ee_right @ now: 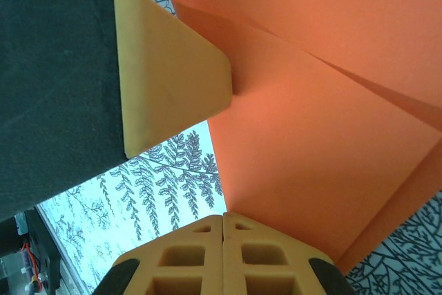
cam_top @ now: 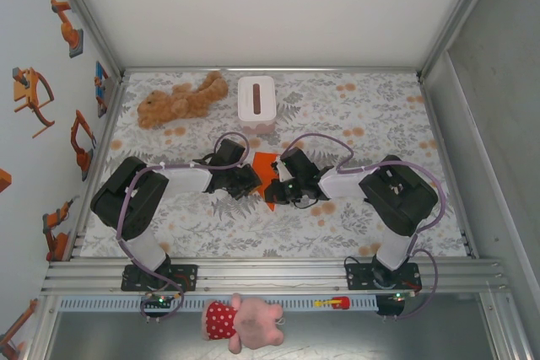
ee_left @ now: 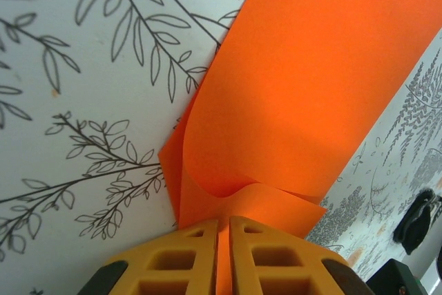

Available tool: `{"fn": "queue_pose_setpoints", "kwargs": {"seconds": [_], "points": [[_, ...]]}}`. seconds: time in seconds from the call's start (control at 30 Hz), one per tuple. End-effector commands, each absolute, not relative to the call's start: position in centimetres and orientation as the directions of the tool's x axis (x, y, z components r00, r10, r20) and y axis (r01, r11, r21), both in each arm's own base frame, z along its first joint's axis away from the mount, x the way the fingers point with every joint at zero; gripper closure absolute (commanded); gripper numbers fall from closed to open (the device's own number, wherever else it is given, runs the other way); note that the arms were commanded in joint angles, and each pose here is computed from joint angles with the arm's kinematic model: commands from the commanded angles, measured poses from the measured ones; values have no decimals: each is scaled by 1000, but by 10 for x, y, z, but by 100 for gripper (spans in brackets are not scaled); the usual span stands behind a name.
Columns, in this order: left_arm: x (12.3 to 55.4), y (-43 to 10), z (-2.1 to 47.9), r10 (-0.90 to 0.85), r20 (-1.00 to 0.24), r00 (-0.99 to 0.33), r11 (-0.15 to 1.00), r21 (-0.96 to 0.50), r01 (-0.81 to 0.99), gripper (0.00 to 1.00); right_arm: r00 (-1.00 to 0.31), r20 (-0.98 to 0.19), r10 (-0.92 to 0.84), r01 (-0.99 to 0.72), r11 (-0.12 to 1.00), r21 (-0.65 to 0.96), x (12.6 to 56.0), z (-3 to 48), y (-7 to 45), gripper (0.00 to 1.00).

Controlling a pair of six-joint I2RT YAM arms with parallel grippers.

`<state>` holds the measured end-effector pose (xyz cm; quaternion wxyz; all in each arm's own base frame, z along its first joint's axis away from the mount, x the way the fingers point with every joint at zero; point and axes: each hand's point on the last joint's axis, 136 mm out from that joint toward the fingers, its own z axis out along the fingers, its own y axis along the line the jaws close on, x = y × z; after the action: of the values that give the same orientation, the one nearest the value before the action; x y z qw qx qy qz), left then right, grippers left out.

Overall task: Fold a paper plane with a square sheet of paper (pick it up from the middle)
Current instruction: Third fold the triangle at the center of the table.

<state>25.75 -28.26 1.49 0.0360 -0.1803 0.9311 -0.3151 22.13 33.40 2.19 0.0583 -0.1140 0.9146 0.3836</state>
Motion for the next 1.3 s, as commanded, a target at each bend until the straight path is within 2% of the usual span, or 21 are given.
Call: {"fn": "queue_pose_setpoints", "kwargs": {"seconds": [0.0, 0.43, 0.7, 0.9, 1.27], "points": [[258, -286, 18, -332, 36, -943, 750, -595, -287, 87, -966, -182, -186, -260, 682, 684, 219, 20, 337, 95], [262, -288, 10, -319, 43, -947, 757, -589, -282, 87, -969, -159, -189, -246, 694, 676, 216, 11, 333, 95], [259, -276, -4, -350, 66, -934, 780, -533, -330, 88, -969, -147, -197, -244, 700, 671, 210, 9, 329, 95], [255, -264, -14, -373, 78, -924, 801, -476, -364, 88, -969, -120, -216, -240, 710, 662, 197, 7, 318, 95], [257, -266, -15, -364, 88, -927, 802, -477, -360, 89, -971, -69, -227, -217, 732, 646, 160, 3, 286, 95]]}}
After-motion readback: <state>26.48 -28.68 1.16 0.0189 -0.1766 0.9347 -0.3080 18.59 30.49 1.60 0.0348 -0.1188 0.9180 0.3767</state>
